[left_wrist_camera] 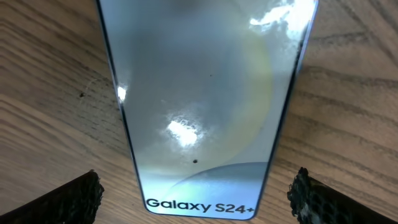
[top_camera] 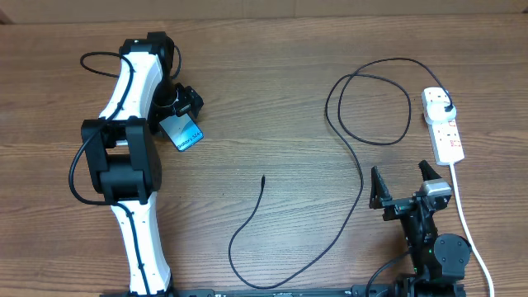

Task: Plug charger to phone and switch on socket
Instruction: 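Lower the left gripper onto the phone and close on it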

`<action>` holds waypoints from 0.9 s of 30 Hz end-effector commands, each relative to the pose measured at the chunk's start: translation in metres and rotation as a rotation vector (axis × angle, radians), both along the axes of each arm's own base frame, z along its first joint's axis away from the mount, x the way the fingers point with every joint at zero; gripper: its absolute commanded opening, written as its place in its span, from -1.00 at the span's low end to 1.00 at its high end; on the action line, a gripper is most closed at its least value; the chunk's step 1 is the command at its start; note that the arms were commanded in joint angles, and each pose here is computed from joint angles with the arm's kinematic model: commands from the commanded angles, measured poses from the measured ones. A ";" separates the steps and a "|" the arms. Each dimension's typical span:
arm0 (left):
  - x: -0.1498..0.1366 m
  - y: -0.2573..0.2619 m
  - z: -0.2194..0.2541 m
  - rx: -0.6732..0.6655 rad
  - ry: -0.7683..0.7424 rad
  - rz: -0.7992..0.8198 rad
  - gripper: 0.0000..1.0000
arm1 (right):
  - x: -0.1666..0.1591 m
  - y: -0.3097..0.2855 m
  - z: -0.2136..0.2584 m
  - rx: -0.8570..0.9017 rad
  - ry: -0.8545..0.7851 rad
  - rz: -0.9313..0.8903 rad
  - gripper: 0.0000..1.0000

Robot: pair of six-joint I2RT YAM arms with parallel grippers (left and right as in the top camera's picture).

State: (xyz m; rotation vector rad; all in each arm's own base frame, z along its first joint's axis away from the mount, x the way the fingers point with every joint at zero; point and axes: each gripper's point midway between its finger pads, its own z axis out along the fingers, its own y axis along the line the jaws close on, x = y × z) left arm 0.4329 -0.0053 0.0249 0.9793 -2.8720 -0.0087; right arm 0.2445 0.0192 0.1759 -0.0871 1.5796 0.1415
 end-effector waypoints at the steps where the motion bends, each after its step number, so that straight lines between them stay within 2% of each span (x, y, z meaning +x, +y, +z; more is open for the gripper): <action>1: 0.003 0.007 0.002 0.037 -0.004 0.022 1.00 | 0.000 0.000 -0.002 0.003 -0.004 -0.003 1.00; 27: 0.013 0.012 0.001 0.065 -0.048 0.021 1.00 | 0.000 0.000 -0.002 0.003 -0.004 -0.003 1.00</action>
